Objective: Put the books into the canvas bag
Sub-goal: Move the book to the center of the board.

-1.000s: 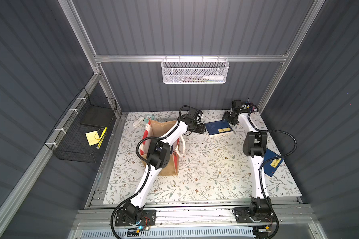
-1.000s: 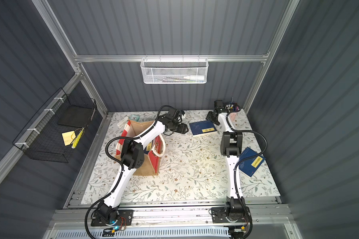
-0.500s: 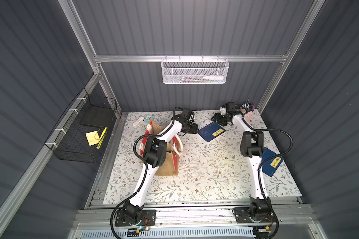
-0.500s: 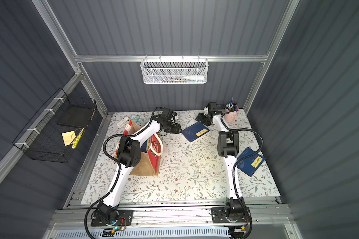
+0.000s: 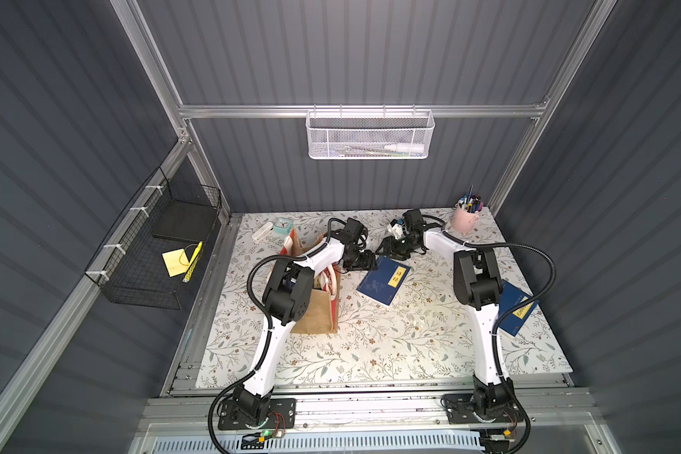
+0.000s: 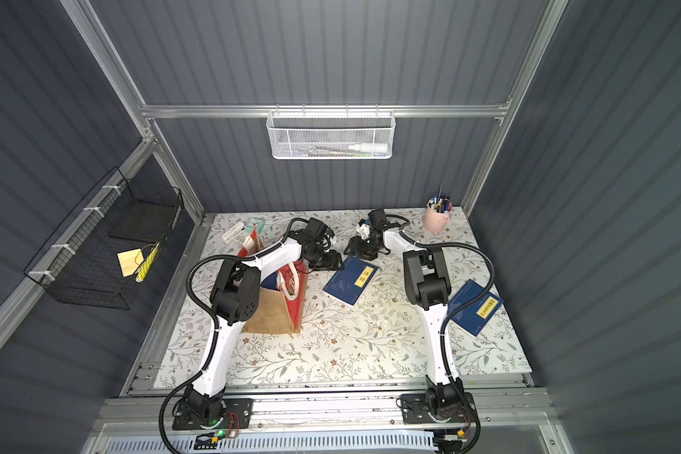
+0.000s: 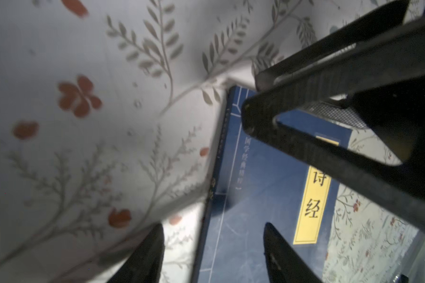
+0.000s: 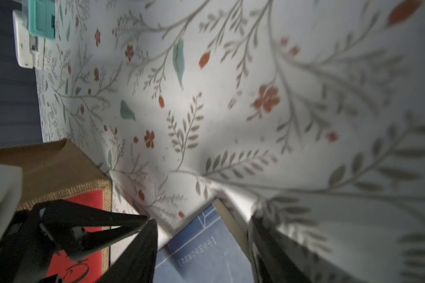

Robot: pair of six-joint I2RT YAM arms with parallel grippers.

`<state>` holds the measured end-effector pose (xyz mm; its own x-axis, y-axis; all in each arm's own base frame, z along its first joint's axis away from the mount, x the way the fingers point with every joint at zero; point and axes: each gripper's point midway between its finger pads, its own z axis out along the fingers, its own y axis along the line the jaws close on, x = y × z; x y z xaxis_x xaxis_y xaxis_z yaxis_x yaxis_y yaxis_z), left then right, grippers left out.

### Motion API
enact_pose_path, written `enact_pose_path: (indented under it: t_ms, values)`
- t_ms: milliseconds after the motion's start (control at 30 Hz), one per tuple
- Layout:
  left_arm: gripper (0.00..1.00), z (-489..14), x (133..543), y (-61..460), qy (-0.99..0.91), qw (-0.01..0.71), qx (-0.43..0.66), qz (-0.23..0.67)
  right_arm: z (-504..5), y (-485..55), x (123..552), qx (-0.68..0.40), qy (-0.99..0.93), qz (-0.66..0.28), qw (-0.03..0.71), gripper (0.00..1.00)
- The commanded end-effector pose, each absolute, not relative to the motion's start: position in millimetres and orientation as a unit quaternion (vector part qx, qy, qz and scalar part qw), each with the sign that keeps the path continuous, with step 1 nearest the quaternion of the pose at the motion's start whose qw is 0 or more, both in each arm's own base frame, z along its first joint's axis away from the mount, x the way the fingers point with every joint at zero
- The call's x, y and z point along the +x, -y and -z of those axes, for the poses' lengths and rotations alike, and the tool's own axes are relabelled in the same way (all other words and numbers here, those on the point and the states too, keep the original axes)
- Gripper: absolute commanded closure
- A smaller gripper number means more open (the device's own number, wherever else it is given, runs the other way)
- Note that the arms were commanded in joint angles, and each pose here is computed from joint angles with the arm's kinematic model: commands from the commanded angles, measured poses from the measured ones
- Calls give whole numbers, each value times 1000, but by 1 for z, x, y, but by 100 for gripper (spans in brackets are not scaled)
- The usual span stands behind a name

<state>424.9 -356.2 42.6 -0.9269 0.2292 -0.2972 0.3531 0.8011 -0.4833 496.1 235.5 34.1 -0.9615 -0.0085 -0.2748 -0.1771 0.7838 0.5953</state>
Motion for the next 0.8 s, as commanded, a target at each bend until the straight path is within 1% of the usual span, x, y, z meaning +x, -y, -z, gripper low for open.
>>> enact_pose_path:
  t_ms: [0, 100, 200, 333, 467, 600, 767]
  values:
    - [36, -43, 392, 370, -939, 80, 142, 304, -33, -234, 469, -43, -940, -323, 105, 39]
    - [37, -46, 365, 384, -936, 69, 146, 314, -43, -228, 456, -34, -943, -314, 106, 39]
    - [37, -51, 345, 392, -935, 67, 145, 318, -61, -215, 445, -19, -951, -289, 112, 37]
    - [40, -63, 337, 387, -936, 87, 127, 317, -90, -198, 426, 0, -956, -266, 123, 35]
    - [40, -72, 333, 377, -938, 98, 129, 307, -113, -179, 401, 31, -959, -245, 142, 33]
    - [39, -74, 329, 374, -938, 96, 123, 308, -110, -166, 365, 78, -958, -242, 135, 33]
    - [38, -70, 326, 373, -938, 92, 111, 315, -82, -150, 316, 126, -957, -235, 112, 36]
